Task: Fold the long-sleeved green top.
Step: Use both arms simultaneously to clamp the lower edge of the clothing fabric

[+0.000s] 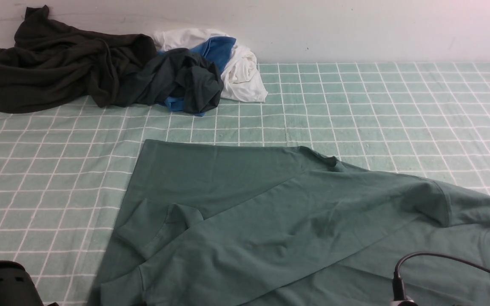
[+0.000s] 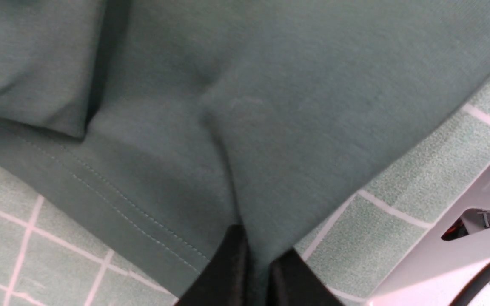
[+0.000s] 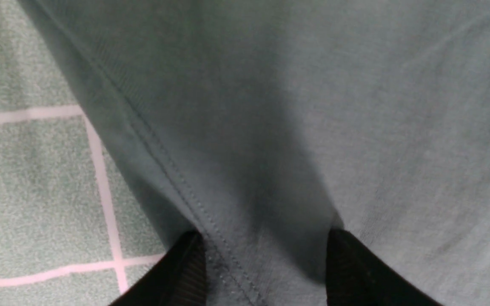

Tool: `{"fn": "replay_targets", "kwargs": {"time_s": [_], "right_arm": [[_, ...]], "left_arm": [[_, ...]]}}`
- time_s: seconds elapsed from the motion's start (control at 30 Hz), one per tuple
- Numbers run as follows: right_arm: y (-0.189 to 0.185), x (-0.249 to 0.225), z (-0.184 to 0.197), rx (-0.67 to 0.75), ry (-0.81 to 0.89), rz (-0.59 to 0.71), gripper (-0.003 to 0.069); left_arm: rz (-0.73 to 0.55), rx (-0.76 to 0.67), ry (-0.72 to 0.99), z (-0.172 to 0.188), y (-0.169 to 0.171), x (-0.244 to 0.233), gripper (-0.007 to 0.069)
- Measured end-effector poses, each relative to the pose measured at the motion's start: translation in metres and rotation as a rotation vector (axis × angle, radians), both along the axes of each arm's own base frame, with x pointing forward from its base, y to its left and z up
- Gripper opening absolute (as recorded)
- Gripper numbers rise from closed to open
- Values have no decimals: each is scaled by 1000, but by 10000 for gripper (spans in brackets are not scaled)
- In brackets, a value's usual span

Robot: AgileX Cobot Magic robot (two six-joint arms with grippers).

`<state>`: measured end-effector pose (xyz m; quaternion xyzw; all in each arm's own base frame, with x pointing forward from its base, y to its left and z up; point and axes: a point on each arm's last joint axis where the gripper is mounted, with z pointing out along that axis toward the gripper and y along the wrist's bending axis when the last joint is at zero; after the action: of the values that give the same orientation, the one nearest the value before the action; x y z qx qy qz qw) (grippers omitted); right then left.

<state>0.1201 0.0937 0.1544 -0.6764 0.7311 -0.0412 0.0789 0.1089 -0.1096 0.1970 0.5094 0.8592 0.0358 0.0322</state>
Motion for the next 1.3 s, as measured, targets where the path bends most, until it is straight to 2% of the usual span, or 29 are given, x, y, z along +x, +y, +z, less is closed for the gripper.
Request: {"fn": "replay_targets", "kwargs": {"time_s": [0.33, 0.83, 1.0, 1.3], "right_arm": [[-5, -5, 0, -51, 45, 10, 372], [-10, -8, -6, -43, -5, 64, 366], [-9, -6, -3, -46, -10, 50, 293], [-7, 0, -1, -52, -34, 53, 50]], "left_arm": [[-1, 1, 1, 0, 0, 0, 6], [-1, 1, 1, 0, 0, 0, 6], [-1, 1, 1, 0, 0, 0, 6], [-1, 1, 1, 0, 0, 0, 6]]}}
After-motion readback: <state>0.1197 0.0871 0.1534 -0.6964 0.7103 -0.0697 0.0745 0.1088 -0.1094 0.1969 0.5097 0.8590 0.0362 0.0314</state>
